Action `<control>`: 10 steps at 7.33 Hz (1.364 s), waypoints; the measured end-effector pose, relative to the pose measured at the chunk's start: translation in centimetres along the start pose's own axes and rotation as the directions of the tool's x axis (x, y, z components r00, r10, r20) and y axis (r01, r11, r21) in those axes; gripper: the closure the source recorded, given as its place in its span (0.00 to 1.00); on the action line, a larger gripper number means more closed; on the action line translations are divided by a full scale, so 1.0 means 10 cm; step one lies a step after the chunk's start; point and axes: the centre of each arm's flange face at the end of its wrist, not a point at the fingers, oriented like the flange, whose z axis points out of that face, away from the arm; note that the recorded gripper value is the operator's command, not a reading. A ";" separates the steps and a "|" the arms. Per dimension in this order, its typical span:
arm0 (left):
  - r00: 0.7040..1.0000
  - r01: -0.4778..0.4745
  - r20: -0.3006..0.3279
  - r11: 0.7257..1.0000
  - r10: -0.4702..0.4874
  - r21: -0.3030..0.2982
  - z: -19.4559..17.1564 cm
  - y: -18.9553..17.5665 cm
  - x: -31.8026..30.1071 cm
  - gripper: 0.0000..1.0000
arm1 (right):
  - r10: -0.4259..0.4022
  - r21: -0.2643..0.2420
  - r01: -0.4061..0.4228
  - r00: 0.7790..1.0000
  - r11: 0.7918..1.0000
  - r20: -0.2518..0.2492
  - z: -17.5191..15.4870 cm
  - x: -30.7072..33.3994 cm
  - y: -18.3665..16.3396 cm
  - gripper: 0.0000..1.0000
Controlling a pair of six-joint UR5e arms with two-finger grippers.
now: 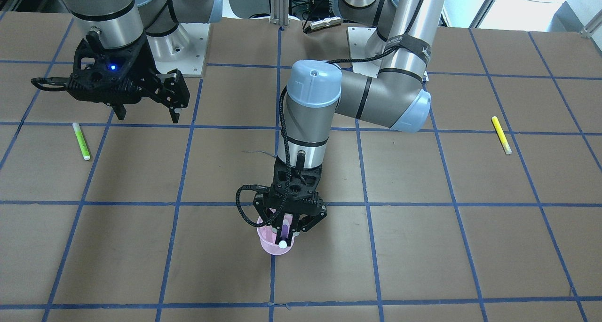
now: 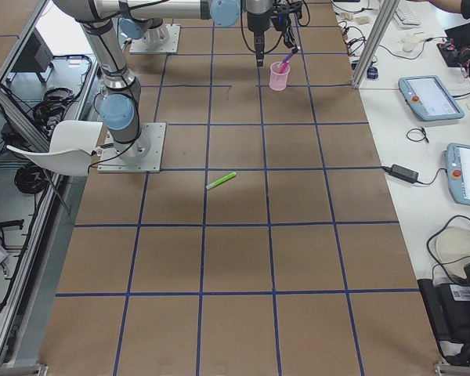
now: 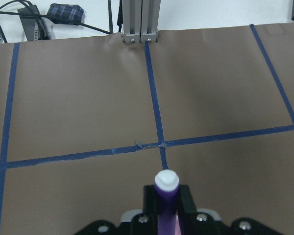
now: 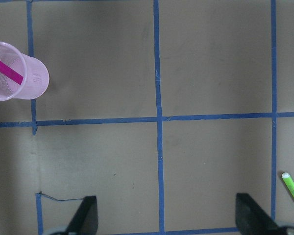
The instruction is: Insert purple and pink pens into pink cup
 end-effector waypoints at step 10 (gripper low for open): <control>1.000 0.007 0.024 1.000 -0.007 -0.002 -0.48 -0.23 -0.26 0.00 | 0.003 -0.003 -0.003 1.000 1.000 0.000 0.02 0.00 -0.02 0.00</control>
